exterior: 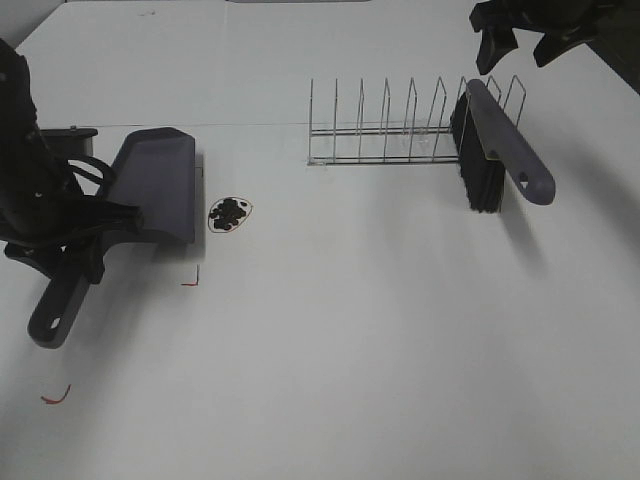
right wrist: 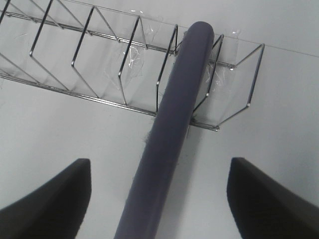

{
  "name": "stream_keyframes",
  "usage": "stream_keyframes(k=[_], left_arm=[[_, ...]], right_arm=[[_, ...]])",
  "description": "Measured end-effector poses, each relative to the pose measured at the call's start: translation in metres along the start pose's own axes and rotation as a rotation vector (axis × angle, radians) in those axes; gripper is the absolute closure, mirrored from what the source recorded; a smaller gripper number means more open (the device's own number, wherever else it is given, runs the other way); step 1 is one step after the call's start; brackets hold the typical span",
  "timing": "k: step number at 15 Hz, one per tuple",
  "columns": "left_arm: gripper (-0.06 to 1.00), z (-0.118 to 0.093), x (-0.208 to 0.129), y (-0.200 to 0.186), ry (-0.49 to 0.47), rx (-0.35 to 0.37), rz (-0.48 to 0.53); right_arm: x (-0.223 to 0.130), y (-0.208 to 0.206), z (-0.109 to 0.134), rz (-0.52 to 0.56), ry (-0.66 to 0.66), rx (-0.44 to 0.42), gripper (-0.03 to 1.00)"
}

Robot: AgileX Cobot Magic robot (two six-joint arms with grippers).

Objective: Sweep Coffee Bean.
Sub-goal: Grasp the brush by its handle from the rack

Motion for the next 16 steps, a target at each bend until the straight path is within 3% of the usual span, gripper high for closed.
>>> stream_keyframes(k=[13, 14, 16], left_arm=[[0.62, 0.000, 0.000, 0.000, 0.000, 0.000, -0.001], [0.62, 0.000, 0.000, 0.000, 0.000, 0.000, -0.001], [0.62, 0.000, 0.000, 0.000, 0.000, 0.000, -0.001]], right_arm=[[-0.027, 0.083, -0.003, 0.118, 0.073, -0.006, 0.36], [-0.030, 0.088, -0.003, 0.127, 0.077, -0.006, 0.40], [-0.028, 0.089, -0.005, 0.116, 0.125, -0.020, 0.68]])
Point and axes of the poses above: a point on each arm's last joint axis where the gripper is mounted, y pointing out along that axis toward the gripper, z along the wrist's bending axis when the last joint is at zero, x = y × z, the point moved 7 cm from there along y, pointing out along that axis toward the gripper, and after that the axes turned 10 degrees about y, right-handed, at the moved point
